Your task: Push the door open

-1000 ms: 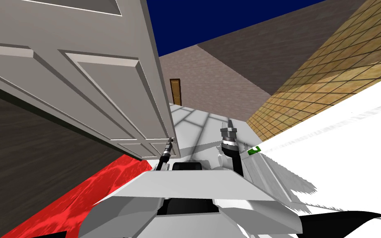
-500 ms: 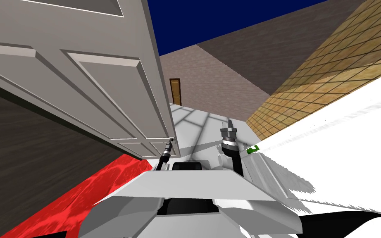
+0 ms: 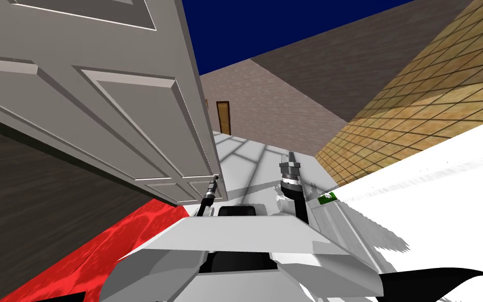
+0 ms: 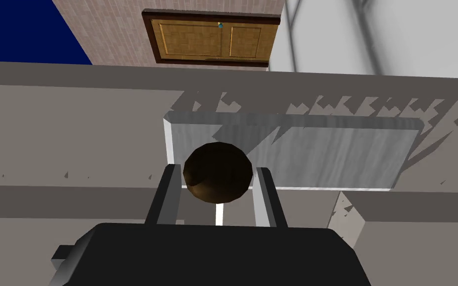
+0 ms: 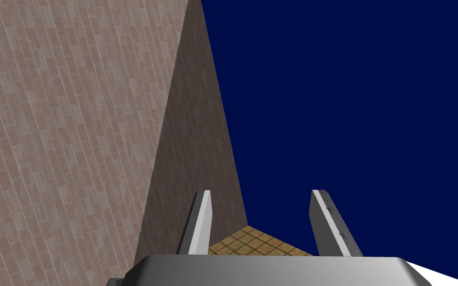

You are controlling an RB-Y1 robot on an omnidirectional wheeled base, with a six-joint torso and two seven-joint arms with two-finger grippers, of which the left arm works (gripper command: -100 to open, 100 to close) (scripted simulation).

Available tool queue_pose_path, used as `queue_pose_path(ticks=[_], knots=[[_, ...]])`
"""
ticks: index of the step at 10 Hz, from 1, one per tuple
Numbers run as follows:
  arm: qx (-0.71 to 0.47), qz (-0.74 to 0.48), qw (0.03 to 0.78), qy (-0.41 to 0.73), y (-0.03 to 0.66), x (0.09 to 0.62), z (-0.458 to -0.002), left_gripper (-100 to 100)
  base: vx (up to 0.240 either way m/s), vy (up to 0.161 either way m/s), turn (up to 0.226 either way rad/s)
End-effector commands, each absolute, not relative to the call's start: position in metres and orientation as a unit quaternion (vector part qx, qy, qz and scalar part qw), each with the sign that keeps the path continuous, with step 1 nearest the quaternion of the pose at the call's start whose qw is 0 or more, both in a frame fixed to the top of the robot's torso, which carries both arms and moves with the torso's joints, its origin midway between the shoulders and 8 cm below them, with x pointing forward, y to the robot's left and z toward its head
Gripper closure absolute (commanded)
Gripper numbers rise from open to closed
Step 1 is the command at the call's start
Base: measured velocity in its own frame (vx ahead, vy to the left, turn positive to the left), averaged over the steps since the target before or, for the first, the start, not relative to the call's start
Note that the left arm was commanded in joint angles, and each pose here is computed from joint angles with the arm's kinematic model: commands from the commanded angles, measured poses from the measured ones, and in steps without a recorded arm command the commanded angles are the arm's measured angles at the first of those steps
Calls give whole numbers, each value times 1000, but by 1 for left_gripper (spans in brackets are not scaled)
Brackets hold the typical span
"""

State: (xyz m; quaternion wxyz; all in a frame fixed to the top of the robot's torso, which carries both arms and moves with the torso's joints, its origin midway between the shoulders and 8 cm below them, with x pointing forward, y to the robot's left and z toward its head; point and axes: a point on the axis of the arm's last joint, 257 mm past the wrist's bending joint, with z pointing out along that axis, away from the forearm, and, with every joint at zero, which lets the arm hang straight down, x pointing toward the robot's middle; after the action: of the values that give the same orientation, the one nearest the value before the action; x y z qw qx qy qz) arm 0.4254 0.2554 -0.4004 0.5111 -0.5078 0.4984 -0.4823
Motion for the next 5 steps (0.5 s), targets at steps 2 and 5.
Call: queue_pose_path(ticks=[2,5], knots=[[-513,-473,527,484,277,431,-392,100,195,-80,70],[-527,-462,537,470,294,434,-391,100,181,-78,77]])
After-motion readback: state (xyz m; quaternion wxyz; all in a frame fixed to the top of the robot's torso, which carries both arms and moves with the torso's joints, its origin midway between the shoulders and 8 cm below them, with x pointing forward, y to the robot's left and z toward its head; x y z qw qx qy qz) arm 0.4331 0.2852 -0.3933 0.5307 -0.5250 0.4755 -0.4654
